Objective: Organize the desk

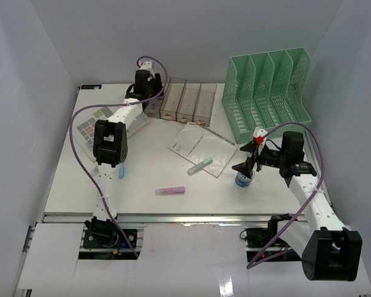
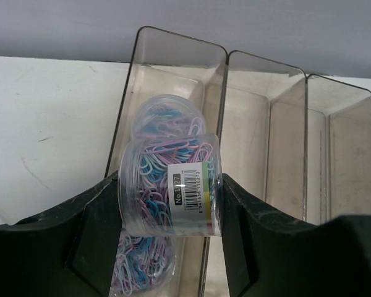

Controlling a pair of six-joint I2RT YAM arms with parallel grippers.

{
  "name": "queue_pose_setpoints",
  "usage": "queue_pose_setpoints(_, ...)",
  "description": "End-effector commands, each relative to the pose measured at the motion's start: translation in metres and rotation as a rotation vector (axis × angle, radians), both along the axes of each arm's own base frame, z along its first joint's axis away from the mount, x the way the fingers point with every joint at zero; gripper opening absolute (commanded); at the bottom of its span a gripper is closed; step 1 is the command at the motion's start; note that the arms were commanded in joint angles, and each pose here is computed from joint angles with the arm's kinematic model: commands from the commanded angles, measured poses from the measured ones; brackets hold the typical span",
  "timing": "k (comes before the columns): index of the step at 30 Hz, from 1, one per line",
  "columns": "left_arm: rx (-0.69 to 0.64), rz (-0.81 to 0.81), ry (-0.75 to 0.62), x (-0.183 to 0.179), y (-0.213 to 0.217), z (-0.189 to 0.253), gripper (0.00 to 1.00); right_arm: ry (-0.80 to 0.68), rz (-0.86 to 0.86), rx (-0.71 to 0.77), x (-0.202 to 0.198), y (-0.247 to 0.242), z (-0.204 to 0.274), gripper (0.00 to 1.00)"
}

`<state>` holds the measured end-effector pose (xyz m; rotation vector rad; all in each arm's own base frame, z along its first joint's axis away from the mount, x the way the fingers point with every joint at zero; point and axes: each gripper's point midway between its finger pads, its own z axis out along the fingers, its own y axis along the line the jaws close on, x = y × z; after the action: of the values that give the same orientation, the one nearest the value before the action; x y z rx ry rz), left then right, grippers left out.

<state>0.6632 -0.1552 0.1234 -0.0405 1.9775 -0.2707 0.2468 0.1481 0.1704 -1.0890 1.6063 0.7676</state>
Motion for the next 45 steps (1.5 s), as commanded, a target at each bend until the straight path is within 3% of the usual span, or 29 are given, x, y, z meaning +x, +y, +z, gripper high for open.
queue_pose_setpoints(1, 0.01, 0.048, -0.097, 0.019, 0.011, 0.024, 0.34, -0.026, 0.001, 0.008, 0.005, 0.0, 0.007, 0.92)
queue_pose_setpoints(7, 0.004, 0.055, -0.138, 0.029, 0.01, 0.023, 0.49, -0.024, -0.003, 0.003, 0.005, 0.0, 0.005, 0.92)
queue_pose_setpoints(10, 0.002, 0.065, -0.151, 0.032, 0.011, 0.026, 0.77, -0.024, -0.007, 0.0, 0.006, -0.001, 0.005, 0.92)
queue_pose_setpoints(14, -0.006, 0.066, -0.167, 0.032, 0.01, 0.036, 0.95, -0.024, -0.006, -0.001, 0.006, -0.001, 0.004, 0.92)
queue_pose_setpoints(19, -0.031, 0.058, -0.205, 0.029, 0.009, 0.066, 0.98, -0.029, -0.007, -0.008, 0.006, -0.002, 0.003, 0.92)
queue_pose_setpoints(25, -0.093, -0.01, -0.261, 0.0, 0.0, 0.14, 0.98, -0.031, 0.0, -0.011, 0.004, -0.002, 0.001, 0.91)
queue_pose_setpoints(30, -0.138, -0.175, -0.205, -0.074, -0.015, 0.159, 0.98, -0.02, -0.009, -0.04, 0.004, -0.005, -0.007, 0.91)
queue_pose_setpoints(36, -0.216, -0.339, -0.068, -0.213, -0.014, 0.142, 0.98, 0.04, -0.074, -0.116, 0.012, -0.018, -0.022, 0.92)
queue_pose_setpoints(38, -0.244, -0.385, -0.101, -0.262, -0.011, 0.157, 0.98, 0.057, -0.051, -0.134, 0.01, -0.017, -0.019, 0.91)
queue_pose_setpoints(42, -0.249, -0.42, -0.014, -0.347, 0.001, 0.103, 0.98, 0.142, -0.033, -0.227, -0.002, -0.022, -0.029, 0.9)
queue_pose_setpoints(45, -0.199, -0.406, -0.008, -0.385, 0.015, 0.086, 0.98, 0.162, -0.051, -0.319, -0.003, -0.028, -0.035, 0.9)
